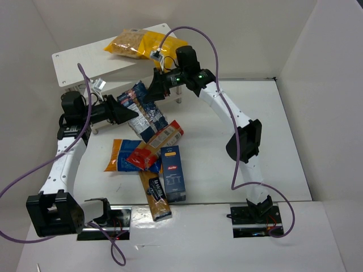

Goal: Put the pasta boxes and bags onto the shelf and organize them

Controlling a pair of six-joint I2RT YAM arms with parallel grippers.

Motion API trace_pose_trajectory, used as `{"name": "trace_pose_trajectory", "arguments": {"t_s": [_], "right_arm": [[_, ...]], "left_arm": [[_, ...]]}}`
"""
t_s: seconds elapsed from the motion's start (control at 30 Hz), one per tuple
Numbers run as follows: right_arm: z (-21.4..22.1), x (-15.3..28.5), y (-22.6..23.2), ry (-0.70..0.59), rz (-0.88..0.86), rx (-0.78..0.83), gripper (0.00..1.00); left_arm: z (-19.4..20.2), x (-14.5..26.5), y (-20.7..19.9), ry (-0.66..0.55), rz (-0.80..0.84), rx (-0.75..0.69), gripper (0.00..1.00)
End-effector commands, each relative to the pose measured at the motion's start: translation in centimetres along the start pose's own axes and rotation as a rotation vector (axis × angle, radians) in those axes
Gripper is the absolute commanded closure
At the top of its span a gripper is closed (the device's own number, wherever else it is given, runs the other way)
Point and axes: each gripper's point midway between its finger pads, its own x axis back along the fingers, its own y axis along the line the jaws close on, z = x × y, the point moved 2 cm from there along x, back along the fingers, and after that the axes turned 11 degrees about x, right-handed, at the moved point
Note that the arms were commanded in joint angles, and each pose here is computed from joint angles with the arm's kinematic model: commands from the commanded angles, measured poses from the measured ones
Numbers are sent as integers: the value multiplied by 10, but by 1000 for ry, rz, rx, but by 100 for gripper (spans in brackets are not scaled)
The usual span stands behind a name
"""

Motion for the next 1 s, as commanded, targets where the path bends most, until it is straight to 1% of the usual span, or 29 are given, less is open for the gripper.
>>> {"name": "trace_pose_trajectory", "arguments": {"t_s": [0.0, 0.03, 0.07, 0.1, 0.13, 0.17, 0.2, 0.23, 0.37, 0.5, 0.6, 0.63, 0.67, 0.7, 0.73, 0.77, 0.8, 0.93, 0.97], "right_arm": [[-4, -28, 41, 25, -121, 11, 57], [-5, -28, 40, 24, -102, 11, 56], [-6, -26, 42, 23, -90, 11, 38], [-6, -27, 40, 22, -79, 11, 26], [-10, -25, 42, 17, -71, 21, 19], [-10, -25, 43, 17, -70, 21, 14], [-8, -26, 41, 17, -70, 21, 2], [-8, -26, 41, 17, -70, 21, 0], [5, -29, 37, 32, -92, -35, 0], [7, -28, 44, 36, -151, -34, 0], [13, -32, 48, 46, -176, 22, 0], [14, -35, 54, 56, -187, 22, 5], [16, -35, 54, 60, -187, 28, 23], [18, -39, 55, 68, -187, 30, 52], [20, -43, 54, 76, -166, 23, 100], [20, -43, 54, 76, -166, 23, 100], [13, -40, 63, 66, -202, 52, 100], [7, -35, 77, 63, -256, 51, 100], [3, -35, 78, 57, -256, 57, 100]], "left_arm": [[-17, 3, -39, -11, 72, -234, 100], [-20, 4, -46, -6, 84, -274, 100], [-17, 7, -50, 0, 91, -286, 100], [-18, 9, -56, -3, 93, -300, 100], [-18, 9, -56, -3, 93, -300, 100], [-17, 9, -57, 5, 103, -301, 100], [-18, 9, -56, -1, 96, -301, 100], [-19, 9, -57, -4, 98, -300, 100], [-18, 11, -56, -10, 91, -299, 100], [-15, 10, -51, -7, 89, -291, 100], [-12, 11, -55, 12, 119, -292, 100], [-10, 12, -57, 22, 132, -293, 100], [-11, 14, -63, 22, 144, -309, 100], [-11, 14, -64, 22, 144, -310, 100], [-9, 14, -63, 30, 149, -312, 100], [-8, 14, -62, 33, 147, -318, 100], [-8, 15, -64, 26, 139, -317, 100], [-9, 17, -64, 14, 114, -327, 99], [-7, 16, -61, 18, 112, -318, 61]]}}
